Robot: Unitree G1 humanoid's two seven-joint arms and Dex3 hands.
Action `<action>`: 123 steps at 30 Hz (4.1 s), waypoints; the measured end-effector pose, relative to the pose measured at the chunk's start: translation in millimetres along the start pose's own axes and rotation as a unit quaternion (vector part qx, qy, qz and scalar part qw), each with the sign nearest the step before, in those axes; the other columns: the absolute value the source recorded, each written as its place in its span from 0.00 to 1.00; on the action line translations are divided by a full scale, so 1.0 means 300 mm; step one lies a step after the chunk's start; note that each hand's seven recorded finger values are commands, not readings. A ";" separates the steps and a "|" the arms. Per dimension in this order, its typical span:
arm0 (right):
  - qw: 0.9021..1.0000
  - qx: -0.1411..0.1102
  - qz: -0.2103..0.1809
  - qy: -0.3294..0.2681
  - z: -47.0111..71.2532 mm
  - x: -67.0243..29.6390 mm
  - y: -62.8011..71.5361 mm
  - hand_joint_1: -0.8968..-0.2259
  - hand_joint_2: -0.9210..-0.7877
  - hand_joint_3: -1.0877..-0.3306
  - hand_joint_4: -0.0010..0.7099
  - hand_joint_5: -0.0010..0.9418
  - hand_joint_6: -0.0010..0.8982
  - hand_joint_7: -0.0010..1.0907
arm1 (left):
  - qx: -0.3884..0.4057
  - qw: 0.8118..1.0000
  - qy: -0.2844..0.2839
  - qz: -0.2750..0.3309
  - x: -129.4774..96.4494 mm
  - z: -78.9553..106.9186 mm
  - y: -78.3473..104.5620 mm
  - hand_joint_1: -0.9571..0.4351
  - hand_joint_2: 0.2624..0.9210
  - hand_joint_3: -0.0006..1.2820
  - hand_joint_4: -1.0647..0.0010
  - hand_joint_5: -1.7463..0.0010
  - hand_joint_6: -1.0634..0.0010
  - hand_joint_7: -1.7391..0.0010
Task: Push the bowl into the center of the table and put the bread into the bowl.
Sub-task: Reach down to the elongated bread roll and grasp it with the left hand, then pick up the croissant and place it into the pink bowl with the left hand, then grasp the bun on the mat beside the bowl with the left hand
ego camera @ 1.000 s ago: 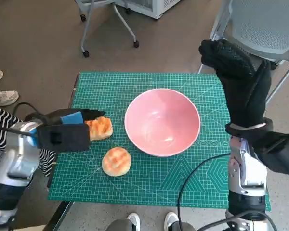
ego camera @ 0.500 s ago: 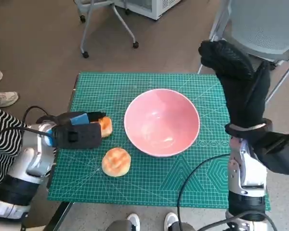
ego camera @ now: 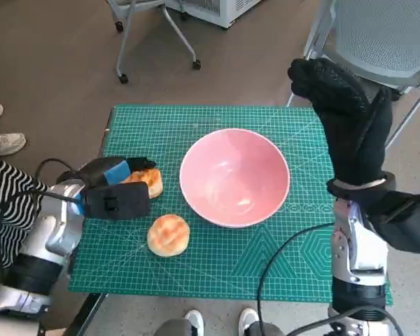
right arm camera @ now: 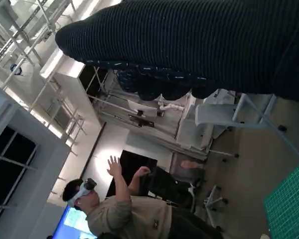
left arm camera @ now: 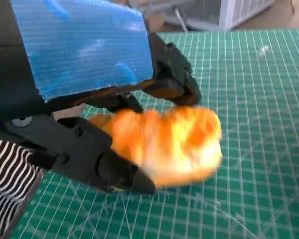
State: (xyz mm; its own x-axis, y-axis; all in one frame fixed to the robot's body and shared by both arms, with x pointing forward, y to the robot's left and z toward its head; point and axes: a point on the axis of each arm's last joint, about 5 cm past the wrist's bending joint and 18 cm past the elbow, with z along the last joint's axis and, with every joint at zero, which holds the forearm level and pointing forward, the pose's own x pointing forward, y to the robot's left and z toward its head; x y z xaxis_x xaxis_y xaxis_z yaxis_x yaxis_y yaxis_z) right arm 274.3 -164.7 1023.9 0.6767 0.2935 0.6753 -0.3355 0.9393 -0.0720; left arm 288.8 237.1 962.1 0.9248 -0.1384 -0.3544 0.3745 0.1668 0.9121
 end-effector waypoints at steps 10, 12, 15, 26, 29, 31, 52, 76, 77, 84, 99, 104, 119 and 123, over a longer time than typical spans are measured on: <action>1.000 0.011 0.002 -0.002 -0.002 -0.002 -0.002 0.34 0.00 0.58 0.25 0.01 0.00 0.55 | -0.006 0.999 -0.024 0.022 0.005 -0.023 -0.004 0.69 0.94 0.08 0.30 0.31 0.38 0.40; 1.000 0.013 0.002 -0.003 -0.003 -0.003 -0.003 0.34 0.00 0.58 0.26 0.01 0.00 0.55 | -0.010 0.999 -0.029 0.025 0.001 -0.021 0.006 0.69 0.97 0.06 0.29 0.33 0.39 0.38; 1.000 0.014 0.002 -0.002 -0.004 -0.004 -0.004 0.34 0.00 0.58 0.26 0.01 0.00 0.55 | -0.018 0.999 -0.039 0.032 -0.013 -0.010 0.034 0.69 0.98 0.05 0.28 0.35 0.40 0.36; 1.000 0.014 0.000 0.000 -0.008 -0.006 -0.007 0.34 0.00 0.59 0.26 0.01 0.00 0.55 | -0.046 0.980 -0.124 0.152 -0.130 0.087 0.212 0.69 0.98 0.01 0.22 0.44 0.38 0.34; 1.000 0.014 -0.001 0.001 -0.009 -0.007 -0.008 0.34 0.00 0.59 0.26 0.01 0.00 0.55 | -0.048 0.970 -0.148 0.185 -0.166 0.117 0.246 0.69 0.98 0.01 0.21 0.44 0.37 0.34; 1.000 0.014 -0.001 0.002 -0.010 -0.007 -0.010 0.34 0.00 0.58 0.26 0.01 0.00 0.55 | -0.048 0.965 -0.161 0.202 -0.184 0.137 0.263 0.69 0.97 0.00 0.20 0.45 0.36 0.35; 1.000 0.009 -0.002 -0.005 -0.008 -0.008 -0.012 0.33 0.00 0.59 0.24 0.00 0.00 0.55 | -0.049 0.910 -0.326 0.253 -0.219 0.370 0.322 0.69 0.93 0.01 0.14 0.46 0.33 0.40; 1.000 0.001 -0.007 -0.011 0.003 -0.018 -0.024 0.33 0.00 0.60 0.24 0.00 0.02 0.56 | -0.036 0.927 -0.360 0.100 -0.066 0.438 0.221 0.65 0.91 0.07 0.50 0.71 0.58 0.59; 1.000 0.001 -0.007 -0.011 0.003 -0.018 -0.024 0.33 0.00 0.60 0.24 0.00 0.02 0.55 | -0.038 0.928 -0.359 0.089 -0.062 0.435 0.218 0.64 0.90 0.06 0.55 0.81 0.61 0.67; 1.000 -0.001 -0.011 -0.010 0.002 -0.025 -0.025 0.34 0.00 0.60 0.25 0.00 0.02 0.55 | -0.047 0.938 -0.343 -0.004 -0.046 0.421 0.211 0.53 0.86 0.01 0.75 0.98 0.67 0.90; 1.000 -0.001 -0.018 -0.012 0.003 -0.026 -0.022 0.34 0.00 0.60 0.25 0.00 0.02 0.55 | -0.028 0.932 -0.360 0.038 -0.153 0.357 0.298 0.44 0.84 0.00 0.85 1.00 0.68 0.96; 1.000 -0.002 -0.019 -0.013 0.004 -0.027 -0.021 0.35 0.00 0.59 0.25 0.00 0.03 0.55 | -0.046 0.930 -0.362 0.049 -0.216 0.286 0.318 0.41 0.85 0.00 0.85 1.00 0.68 0.96; 1.000 0.000 -0.021 -0.011 0.003 -0.034 -0.019 0.34 0.00 0.60 0.25 0.00 0.03 0.55 | -0.051 0.949 -0.301 0.076 -0.372 0.104 0.312 0.42 0.80 0.00 0.82 0.99 0.66 0.95; 1.000 0.001 -0.021 -0.010 0.002 -0.034 -0.018 0.34 0.00 0.60 0.25 0.00 0.03 0.54 | -0.051 0.948 -0.305 0.068 -0.393 0.067 0.285 0.42 0.80 0.00 0.79 0.98 0.64 0.94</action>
State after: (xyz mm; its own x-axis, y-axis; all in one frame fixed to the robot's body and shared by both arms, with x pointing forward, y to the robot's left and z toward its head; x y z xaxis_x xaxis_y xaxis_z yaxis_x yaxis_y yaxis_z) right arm 268.7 -173.1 1017.8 0.6773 0.2499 0.6919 -0.3081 0.9504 -0.0417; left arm 210.5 248.1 1085.9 0.7653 -0.6433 -0.0218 0.2891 0.3133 0.9046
